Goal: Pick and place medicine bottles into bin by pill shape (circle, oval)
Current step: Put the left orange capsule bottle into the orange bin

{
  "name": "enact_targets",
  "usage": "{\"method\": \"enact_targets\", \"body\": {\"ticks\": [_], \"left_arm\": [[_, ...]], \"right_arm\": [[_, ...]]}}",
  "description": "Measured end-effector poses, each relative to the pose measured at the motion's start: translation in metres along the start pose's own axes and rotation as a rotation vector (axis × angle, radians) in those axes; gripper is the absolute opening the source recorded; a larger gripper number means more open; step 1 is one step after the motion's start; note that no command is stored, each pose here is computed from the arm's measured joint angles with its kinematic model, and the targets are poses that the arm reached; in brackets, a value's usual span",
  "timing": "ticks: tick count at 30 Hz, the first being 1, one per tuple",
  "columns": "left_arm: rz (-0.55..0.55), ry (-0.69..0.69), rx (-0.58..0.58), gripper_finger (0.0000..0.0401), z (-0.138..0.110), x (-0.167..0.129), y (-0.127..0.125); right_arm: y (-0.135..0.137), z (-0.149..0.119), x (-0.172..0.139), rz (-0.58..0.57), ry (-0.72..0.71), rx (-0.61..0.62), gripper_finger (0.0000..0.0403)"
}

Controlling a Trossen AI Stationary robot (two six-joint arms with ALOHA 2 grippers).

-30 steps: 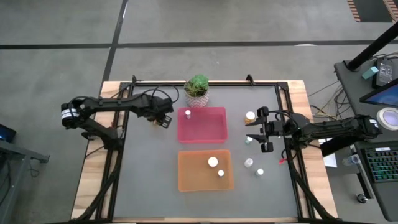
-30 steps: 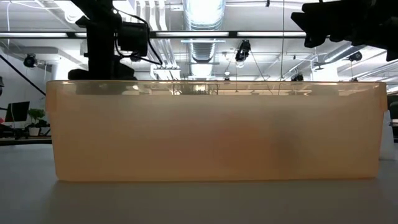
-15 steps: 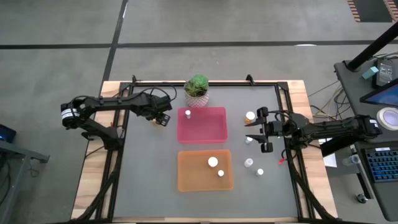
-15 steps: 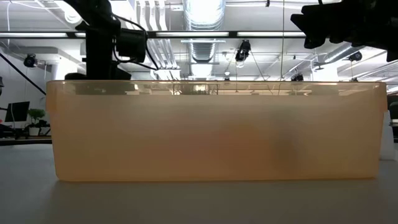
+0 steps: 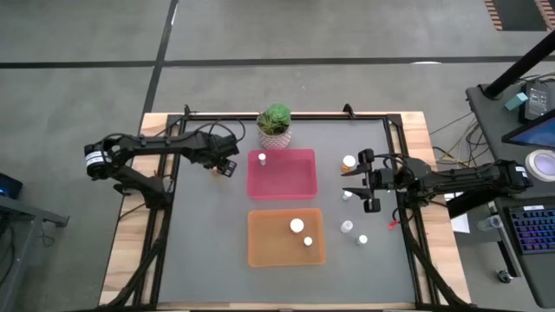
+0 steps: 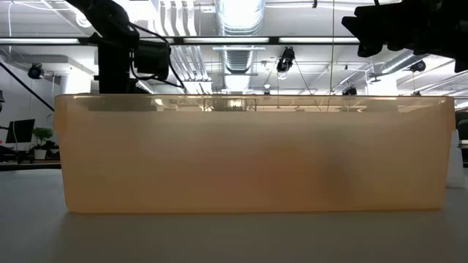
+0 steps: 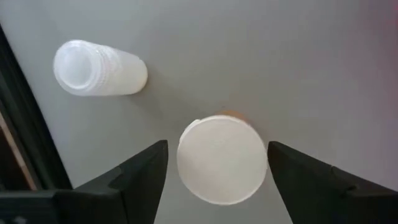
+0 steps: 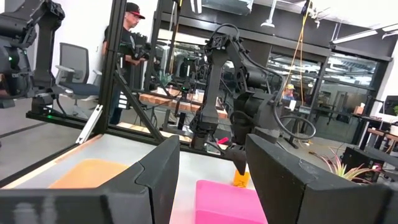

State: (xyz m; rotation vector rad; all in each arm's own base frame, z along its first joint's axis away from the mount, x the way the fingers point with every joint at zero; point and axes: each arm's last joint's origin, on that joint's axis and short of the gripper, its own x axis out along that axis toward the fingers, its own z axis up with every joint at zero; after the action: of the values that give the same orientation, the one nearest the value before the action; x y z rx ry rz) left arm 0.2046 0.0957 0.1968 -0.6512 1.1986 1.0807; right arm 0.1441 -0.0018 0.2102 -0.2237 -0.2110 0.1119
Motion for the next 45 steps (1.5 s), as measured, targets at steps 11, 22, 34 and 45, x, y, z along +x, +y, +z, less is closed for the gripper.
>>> {"method": "enact_targets", "body": {"ticks": [11, 22, 34, 45], "left_arm": [[-0.007, -0.008, 0.004, 0.0244, -0.001, 0.003, 0.0], [-0.005, -0.006, 0.006, 0.019, -0.001, 0.003, 0.0], [0.024, 0.034, 0.076, 0.0197, 0.001, -0.024, -0.004], [-0.212, -0.104, 0.39, 0.0196, -0.016, -0.11, -0.052]], "right_arm": [[0.0, 0.0, 0.0, 0.0, 0.0, 0.0, 0.0178], [0.0, 0.0, 0.0, 0.0, 0.0, -0.001, 0.0178], [0.0, 0.0, 0.0, 0.0, 0.0, -0.001, 0.0178], [0.0, 0.0, 0.0, -0.008, 0.0, -0.011, 0.0178]]}}
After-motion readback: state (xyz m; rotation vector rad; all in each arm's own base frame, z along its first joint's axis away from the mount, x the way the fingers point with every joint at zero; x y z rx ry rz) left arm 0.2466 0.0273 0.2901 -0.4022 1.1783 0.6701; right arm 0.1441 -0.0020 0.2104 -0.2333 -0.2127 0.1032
